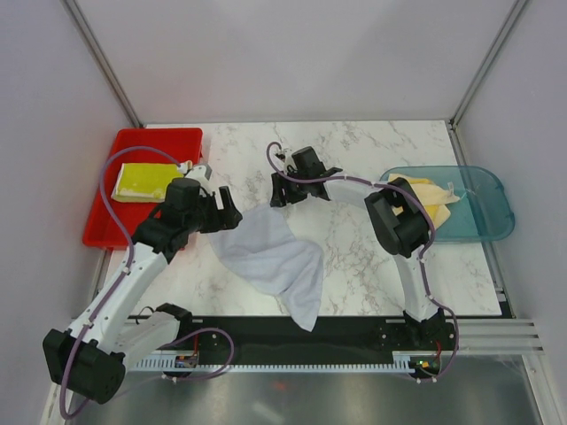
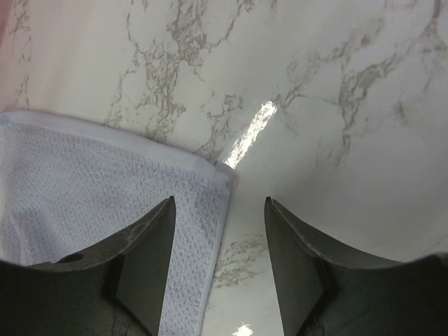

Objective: Fold and stack the towels
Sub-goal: Flatten out the crumpled towel

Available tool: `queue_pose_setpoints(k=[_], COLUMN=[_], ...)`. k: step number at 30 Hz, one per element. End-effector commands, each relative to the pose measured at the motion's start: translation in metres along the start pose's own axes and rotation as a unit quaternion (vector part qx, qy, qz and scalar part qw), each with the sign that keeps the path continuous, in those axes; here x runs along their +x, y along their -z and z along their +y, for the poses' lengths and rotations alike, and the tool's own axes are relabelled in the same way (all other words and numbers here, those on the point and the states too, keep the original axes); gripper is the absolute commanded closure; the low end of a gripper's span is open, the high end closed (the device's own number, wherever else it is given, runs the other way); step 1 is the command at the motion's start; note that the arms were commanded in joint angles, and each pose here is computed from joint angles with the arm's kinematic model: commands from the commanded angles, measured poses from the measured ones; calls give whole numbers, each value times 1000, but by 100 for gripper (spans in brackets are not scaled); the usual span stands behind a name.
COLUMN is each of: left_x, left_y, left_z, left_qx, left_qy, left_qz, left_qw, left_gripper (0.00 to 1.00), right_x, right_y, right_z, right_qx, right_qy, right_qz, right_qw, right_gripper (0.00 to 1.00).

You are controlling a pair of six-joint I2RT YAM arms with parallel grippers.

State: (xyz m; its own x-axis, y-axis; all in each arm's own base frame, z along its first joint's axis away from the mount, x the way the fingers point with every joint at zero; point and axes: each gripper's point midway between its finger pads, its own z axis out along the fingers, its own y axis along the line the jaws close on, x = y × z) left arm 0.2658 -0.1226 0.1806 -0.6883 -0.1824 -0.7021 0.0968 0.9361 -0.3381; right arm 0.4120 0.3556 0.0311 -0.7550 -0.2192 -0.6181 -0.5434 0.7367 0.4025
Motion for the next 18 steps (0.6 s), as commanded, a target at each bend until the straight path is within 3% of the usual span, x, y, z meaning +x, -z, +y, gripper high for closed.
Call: queue_pose_setpoints(k=[1, 9, 18], left_x=[-5, -6, -12], left_y=[-1, 4, 12], left_z=[-7, -11, -10], left_qx=[25, 39, 39], left_qy=[16, 19, 15], left_qz=[-6, -8, -17], left_qw=[1000, 999, 999], left_gripper=[13, 14, 14], right_x=[-8, 6, 27], right_y=[-11, -30, -34], right_z=[9, 5, 5], right_qx=[-29, -37, -59], right_qy=[45, 64, 81], right_qz=[-11, 9, 22], right_qw=[998, 997, 995], right_gripper=[38, 41, 55])
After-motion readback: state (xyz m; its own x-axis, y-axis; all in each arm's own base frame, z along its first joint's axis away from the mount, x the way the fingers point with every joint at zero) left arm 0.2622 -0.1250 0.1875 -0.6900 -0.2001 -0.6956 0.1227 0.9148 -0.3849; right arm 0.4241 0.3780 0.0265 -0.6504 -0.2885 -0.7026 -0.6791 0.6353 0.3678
